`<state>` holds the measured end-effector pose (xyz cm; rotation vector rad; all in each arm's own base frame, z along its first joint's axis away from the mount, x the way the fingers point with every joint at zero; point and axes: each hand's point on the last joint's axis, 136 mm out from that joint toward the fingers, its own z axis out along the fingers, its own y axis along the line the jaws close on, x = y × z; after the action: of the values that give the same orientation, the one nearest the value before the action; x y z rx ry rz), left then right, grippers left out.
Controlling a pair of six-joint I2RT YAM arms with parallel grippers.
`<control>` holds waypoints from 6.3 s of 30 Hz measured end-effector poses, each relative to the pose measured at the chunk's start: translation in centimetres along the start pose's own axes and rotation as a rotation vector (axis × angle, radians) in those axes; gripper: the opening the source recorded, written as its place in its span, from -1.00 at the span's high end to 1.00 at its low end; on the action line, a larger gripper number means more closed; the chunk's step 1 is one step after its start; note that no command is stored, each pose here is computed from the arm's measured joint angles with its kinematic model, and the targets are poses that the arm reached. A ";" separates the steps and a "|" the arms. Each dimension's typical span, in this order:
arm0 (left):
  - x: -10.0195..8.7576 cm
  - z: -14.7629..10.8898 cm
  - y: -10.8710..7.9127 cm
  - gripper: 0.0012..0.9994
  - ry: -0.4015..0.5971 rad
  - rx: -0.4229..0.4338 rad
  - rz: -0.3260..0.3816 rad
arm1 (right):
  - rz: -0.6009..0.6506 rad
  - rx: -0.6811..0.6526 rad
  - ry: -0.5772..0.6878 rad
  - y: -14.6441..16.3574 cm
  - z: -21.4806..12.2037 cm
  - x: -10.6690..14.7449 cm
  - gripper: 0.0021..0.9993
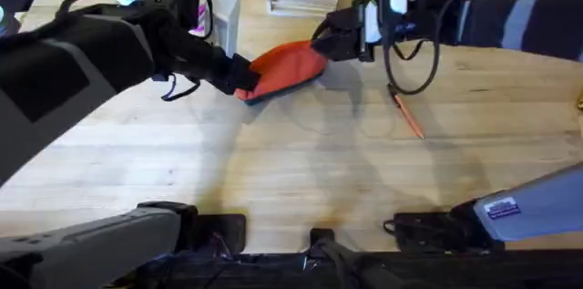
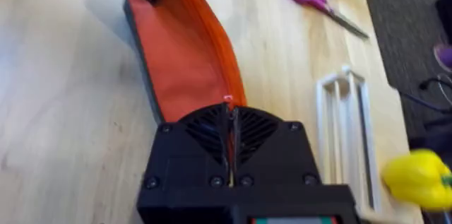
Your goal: Unzip the bag, pick up the pens from the table one at a time and place them inside, then zip the bag closed.
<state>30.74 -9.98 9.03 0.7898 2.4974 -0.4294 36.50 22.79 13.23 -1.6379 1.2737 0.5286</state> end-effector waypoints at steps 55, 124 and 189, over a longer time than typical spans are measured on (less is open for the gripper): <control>1.3 -0.2 0.8 -0.99 0.055 -0.039 -0.019 | 0.121 0.066 0.064 -0.4 1.1 -5.8 -0.99; 3.6 -8.4 3.4 -0.99 0.050 -0.187 -0.083 | -0.086 -0.209 0.245 1.4 6.6 -1.3 0.94; 3.6 -8.4 3.4 -0.99 0.049 -0.188 -0.083 | 1.108 0.464 0.856 3.0 -17.3 5.1 -0.99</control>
<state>27.30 -2.13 13.63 0.6318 2.5768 -0.2015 31.99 5.20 15.65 -0.6098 2.7023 0.0849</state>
